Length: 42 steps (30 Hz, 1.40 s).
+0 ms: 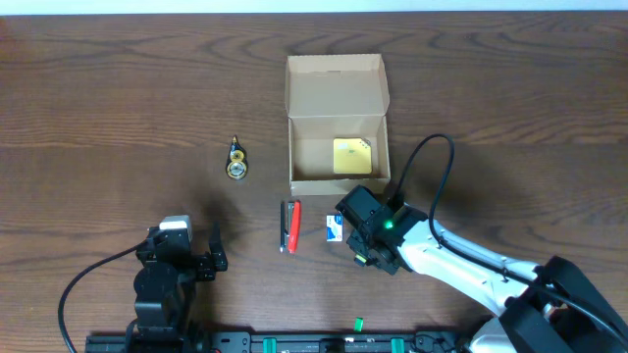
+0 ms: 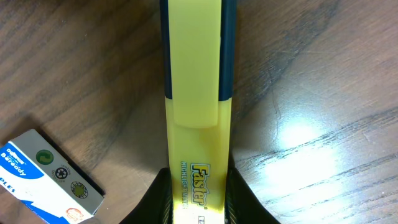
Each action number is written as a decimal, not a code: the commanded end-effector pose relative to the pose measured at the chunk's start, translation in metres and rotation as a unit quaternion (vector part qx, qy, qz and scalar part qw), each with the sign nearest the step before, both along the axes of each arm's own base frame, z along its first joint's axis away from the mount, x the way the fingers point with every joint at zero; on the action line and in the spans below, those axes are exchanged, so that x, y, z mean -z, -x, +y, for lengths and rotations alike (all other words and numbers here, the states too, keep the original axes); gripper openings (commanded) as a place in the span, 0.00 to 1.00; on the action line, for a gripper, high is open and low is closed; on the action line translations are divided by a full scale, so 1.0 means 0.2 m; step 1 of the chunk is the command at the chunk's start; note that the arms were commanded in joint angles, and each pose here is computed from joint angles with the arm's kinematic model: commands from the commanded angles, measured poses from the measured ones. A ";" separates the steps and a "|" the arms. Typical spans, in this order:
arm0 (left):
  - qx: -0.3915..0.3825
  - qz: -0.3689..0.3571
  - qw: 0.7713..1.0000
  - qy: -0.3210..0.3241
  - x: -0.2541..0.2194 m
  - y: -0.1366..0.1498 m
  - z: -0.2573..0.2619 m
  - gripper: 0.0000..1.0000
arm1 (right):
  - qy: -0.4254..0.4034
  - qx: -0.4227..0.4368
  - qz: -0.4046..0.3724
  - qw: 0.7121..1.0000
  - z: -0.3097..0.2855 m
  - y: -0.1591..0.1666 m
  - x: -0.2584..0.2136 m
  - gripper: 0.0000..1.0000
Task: Pack container
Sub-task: 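Close the right gripper on the yellow highlighter, then carry the highlighter into the box and lower it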
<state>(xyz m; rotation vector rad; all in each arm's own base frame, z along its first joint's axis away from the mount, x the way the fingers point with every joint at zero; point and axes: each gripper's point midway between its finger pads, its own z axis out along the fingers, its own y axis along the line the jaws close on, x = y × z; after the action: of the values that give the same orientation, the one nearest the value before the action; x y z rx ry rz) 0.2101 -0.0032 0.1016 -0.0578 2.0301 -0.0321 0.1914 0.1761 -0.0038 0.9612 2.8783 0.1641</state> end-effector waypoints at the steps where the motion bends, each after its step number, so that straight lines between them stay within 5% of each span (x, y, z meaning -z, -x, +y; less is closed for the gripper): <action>1: 0.001 0.003 1.000 -0.008 0.02 0.00 0.01 0.95 | 0.012 0.000 0.009 1.000 -0.02 0.03 0.03 0.01; 14: 0.000 0.004 1.000 -0.008 0.02 0.00 0.01 0.95 | 0.005 -0.003 0.028 1.000 -0.02 0.08 0.00 0.01; 42: 0.000 0.003 1.000 -0.008 0.02 0.00 0.01 0.95 | 0.000 -0.022 -0.054 0.998 -0.11 0.04 -0.42 0.01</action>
<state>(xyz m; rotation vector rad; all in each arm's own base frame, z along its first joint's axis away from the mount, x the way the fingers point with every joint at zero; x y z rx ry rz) 0.2101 -0.0031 0.1016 -0.0581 2.0301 -0.0317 0.1665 0.1502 0.0602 0.9347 2.8688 0.1830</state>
